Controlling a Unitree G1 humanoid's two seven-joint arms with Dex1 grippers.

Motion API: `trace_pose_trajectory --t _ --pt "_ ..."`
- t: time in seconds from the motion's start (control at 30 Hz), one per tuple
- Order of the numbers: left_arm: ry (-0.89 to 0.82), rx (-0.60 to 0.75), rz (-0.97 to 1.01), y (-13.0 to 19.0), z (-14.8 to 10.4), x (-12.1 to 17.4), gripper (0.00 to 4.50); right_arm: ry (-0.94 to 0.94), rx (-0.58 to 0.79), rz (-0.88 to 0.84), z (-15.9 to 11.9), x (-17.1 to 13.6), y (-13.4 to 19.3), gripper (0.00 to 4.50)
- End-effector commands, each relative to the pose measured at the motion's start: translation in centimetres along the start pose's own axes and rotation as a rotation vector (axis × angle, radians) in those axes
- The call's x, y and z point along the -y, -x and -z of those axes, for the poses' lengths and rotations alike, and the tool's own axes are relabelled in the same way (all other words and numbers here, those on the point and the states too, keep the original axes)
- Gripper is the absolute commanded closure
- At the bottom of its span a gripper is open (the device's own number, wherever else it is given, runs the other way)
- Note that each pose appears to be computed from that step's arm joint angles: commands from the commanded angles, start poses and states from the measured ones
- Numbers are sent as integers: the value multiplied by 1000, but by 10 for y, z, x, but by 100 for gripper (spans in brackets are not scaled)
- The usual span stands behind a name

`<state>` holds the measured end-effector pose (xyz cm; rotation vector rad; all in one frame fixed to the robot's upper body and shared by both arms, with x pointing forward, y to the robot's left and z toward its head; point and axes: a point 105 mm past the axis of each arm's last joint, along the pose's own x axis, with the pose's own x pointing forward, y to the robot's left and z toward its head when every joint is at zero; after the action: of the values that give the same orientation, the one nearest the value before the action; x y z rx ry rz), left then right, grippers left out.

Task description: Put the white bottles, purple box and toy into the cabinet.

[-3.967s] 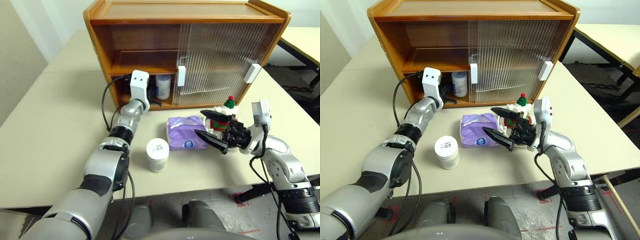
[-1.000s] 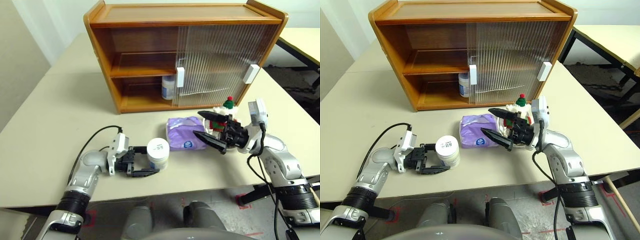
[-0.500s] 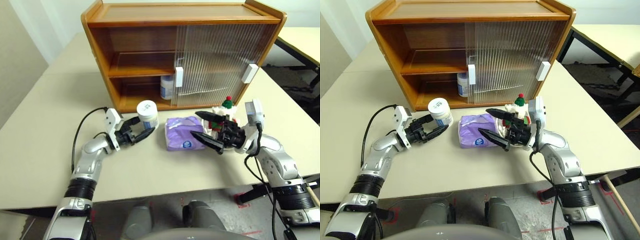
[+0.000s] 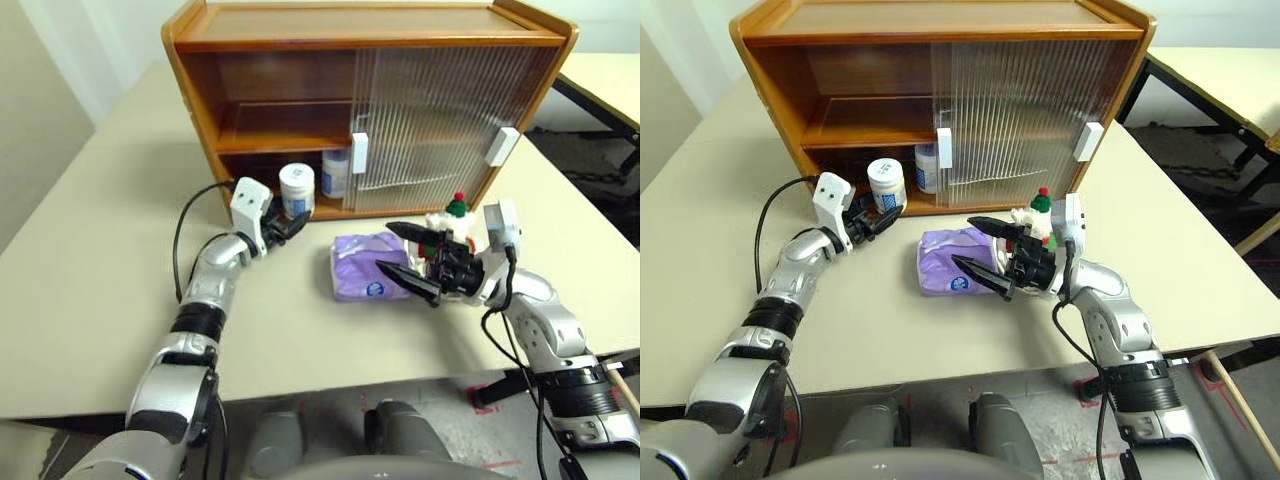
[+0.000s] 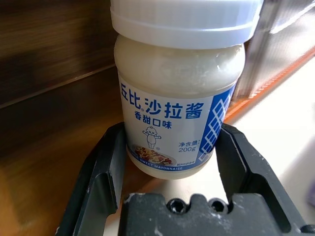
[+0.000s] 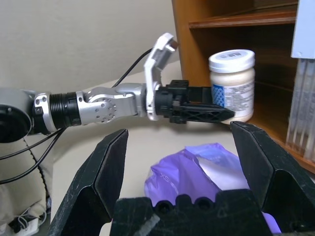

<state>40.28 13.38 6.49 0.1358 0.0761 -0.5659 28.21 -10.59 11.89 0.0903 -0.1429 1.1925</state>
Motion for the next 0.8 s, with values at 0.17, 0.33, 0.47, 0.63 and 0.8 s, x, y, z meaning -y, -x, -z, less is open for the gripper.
trace_pose_trajectory --t 0.17,0.33,0.47,0.63,0.8 --pt "-27 -8 -138 -23 -10 -7 151 22 -8 2 -2 2 2 0" --pt "-14 -24 -177 -28 -8 -10 151 22 -12 -2 -2 3 3 0" --pt "-8 -34 -198 -31 -8 -12 151 28 -17 -4 -3 4 4 0" --pt "9 -36 -240 -34 -12 -19 151 41 -24 -3 -6 7 6 0" --pt "15 -49 -253 -34 -13 -24 151 49 -28 -2 -8 8 6 0"
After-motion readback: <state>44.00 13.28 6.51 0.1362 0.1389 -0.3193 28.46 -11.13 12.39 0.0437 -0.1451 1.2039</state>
